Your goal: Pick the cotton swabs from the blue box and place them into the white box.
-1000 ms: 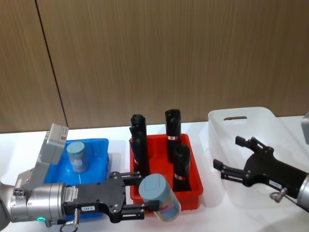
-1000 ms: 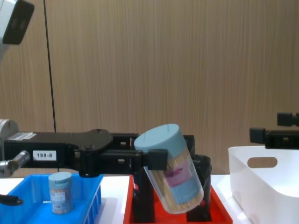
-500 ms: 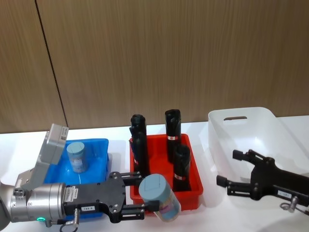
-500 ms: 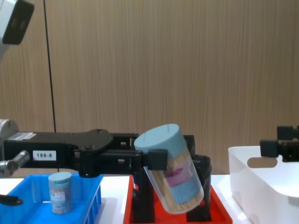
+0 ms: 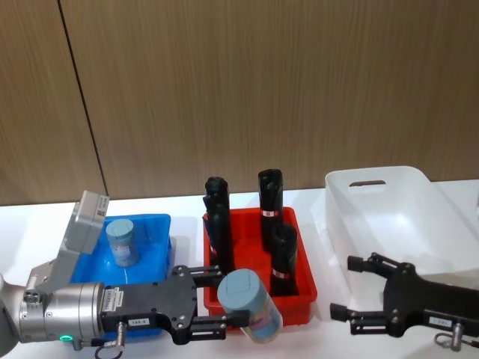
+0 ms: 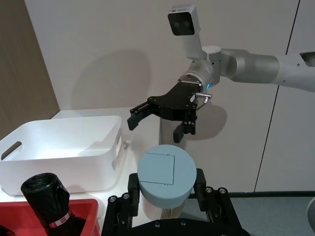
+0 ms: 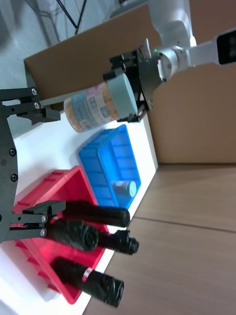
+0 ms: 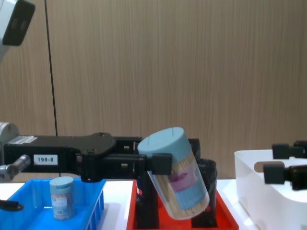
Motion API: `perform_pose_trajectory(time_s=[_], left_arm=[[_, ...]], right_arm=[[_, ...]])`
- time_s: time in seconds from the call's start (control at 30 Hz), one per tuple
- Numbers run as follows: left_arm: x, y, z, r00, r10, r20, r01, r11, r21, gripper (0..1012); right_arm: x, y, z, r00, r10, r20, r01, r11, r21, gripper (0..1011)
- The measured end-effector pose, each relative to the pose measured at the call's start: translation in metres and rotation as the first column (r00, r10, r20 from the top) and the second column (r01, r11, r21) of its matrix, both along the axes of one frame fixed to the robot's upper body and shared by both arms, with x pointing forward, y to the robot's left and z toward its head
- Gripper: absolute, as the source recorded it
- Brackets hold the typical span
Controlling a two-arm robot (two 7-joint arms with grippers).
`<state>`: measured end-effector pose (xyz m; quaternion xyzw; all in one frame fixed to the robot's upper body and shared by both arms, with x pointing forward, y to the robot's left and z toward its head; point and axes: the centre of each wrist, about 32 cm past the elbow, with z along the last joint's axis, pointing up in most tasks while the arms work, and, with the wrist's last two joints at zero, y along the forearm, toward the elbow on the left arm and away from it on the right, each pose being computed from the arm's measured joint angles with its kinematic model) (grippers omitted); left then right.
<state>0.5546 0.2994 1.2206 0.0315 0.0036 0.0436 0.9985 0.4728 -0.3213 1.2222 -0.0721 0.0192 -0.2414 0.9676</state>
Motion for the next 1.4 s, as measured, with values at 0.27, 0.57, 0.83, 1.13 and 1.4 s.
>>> perform_pose_trajectory(time_s=[0.27,0.57,0.83,1.13,1.4], left_arm=[[0.0000,0.0000,0.0000,1.0000,0.000,0.000,0.000,1.0000,0.000,663],[0.0000,0.0000,0.0000,1.0000,0.000,0.000,0.000,1.0000,0.000,663],[0.0000,0.0000,0.0000,1.0000,0.000,0.000,0.000,1.0000,0.000,661],[0.0000,0.0000,0.0000,1.0000,0.000,0.000,0.000,1.0000,0.000,663],[0.0000,0.0000,0.0000,1.0000,0.000,0.000,0.000,1.0000,0.000,663]], right_arm=[[0.004,0.011,-0.002,0.998,0.057,0.005,-0.056,0.998,-0.008,1002],[0.008,0.025,-0.003,0.995,0.096,0.013,-0.096,0.995,-0.008,1002],[0.013,0.037,-0.005,0.991,0.131,0.017,-0.131,0.991,-0.016,1002],[0.017,0.049,-0.006,0.987,0.158,0.013,-0.158,0.987,-0.027,1001],[0.021,0.058,-0.007,0.984,0.175,0.011,-0.175,0.984,-0.037,1001]])
